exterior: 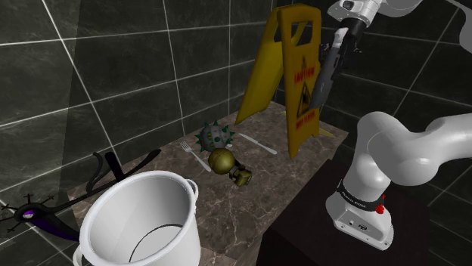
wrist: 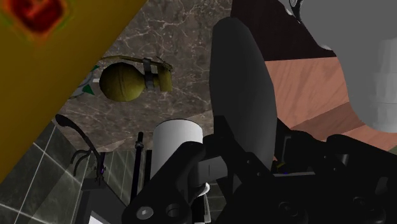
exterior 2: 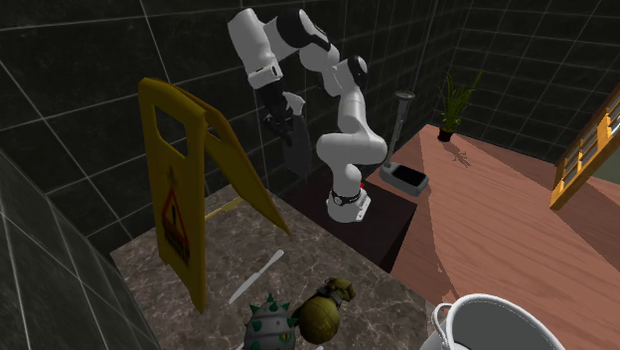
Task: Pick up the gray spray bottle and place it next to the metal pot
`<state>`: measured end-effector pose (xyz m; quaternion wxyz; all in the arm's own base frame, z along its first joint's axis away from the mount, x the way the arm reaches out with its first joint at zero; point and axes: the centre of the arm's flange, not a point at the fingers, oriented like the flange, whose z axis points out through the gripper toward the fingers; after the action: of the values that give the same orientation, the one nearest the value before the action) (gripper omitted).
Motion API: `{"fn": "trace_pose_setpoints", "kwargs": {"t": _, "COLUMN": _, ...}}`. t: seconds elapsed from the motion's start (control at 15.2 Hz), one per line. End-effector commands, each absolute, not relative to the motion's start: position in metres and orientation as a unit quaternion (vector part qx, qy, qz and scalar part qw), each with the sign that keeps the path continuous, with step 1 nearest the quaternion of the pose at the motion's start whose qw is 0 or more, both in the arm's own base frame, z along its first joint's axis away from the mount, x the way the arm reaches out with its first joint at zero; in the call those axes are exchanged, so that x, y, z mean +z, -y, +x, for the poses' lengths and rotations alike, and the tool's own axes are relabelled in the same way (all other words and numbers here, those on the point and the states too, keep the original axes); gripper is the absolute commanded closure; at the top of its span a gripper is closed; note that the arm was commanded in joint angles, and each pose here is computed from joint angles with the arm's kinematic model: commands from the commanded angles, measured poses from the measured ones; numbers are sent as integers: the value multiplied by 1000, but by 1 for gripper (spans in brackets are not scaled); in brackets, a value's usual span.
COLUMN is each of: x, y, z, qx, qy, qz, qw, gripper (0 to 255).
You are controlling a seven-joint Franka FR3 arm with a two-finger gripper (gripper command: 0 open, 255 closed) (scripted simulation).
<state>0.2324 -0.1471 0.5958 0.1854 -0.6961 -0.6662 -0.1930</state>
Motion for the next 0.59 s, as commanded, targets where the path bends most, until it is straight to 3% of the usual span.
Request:
{"fn": "trace_pose_setpoints", "kwargs": {"t": 0.0, "x": 607, "y": 148, "z": 231, "qx": -193, "qy": 666, "qz": -696, "qw": 185, "gripper": 255}}
{"fn": "trace_pose_setpoints", "kwargs": {"t": 0.53, "x": 612, "y": 62, "z": 266, "qx": -193, "qy": 666, "qz": -696, "qw": 185, "gripper": 255}}
